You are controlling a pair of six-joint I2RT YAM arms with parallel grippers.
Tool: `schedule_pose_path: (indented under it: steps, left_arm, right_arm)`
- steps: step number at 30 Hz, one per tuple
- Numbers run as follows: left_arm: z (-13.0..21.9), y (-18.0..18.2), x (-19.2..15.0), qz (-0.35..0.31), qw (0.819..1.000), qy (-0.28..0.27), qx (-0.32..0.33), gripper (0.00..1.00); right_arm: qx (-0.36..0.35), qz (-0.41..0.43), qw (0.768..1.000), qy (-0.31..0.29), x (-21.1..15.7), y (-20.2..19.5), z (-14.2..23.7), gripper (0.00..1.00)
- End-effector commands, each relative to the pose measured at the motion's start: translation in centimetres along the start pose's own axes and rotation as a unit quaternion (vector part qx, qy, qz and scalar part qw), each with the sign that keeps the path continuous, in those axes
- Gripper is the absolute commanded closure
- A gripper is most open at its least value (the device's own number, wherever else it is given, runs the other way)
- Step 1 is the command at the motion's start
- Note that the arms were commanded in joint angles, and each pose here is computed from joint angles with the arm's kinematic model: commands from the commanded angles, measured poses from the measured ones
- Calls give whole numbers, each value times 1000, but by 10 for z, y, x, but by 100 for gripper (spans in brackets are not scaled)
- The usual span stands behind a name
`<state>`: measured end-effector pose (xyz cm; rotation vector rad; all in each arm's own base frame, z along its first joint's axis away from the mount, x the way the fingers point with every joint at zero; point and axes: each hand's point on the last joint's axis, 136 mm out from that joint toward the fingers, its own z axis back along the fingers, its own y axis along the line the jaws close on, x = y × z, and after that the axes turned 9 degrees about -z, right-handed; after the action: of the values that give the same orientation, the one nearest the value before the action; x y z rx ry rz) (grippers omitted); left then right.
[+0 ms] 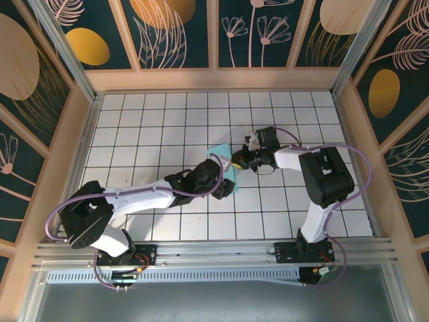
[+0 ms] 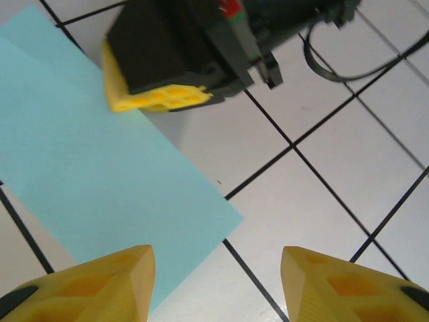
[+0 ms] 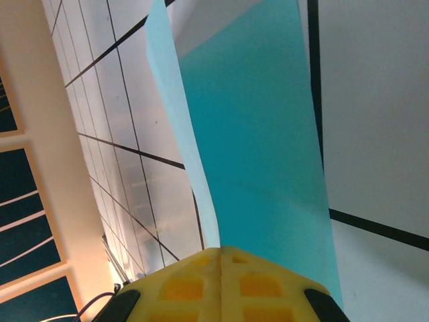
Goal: Fold a paper plane with a square sheet of paper (fold left side to right side)
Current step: Fold the triangle a second time at the center of the table.
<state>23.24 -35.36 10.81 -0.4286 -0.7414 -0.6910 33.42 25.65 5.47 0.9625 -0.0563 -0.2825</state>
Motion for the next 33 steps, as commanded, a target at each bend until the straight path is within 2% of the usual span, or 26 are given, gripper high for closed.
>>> schedule_pose_path:
  steps: [1,7,11,20,23,29,33]
  left_arm:
    - [-9,3,-1,-48,997,21,62,45]
    - [-34,-14,-7,-99,987,54,114,41]
    - [-42,-6,-13,-111,978,75,162,39]
    - [-46,9,-21,-115,966,91,212,39]
    - [-46,10,-21,-116,966,90,213,47]
    - [-46,7,-21,-111,969,84,202,73]
    - [-44,5,-19,-103,973,75,192,86]
  right_arm:
    - [-3,-11,1000,-6,-2,-2,6,100]
    - [-4,-9,1000,-6,-1,-1,6,100]
    - [-5,-8,1000,-7,-1,-2,7,100]
    - [-5,-8,1000,-4,-3,-4,5,100]
    - [-6,-9,1000,-4,-2,-5,5,100]
    - [-10,-7,1000,-6,-2,-6,5,100]
    - [-14,-4,1000,-9,-1,-7,6,100]
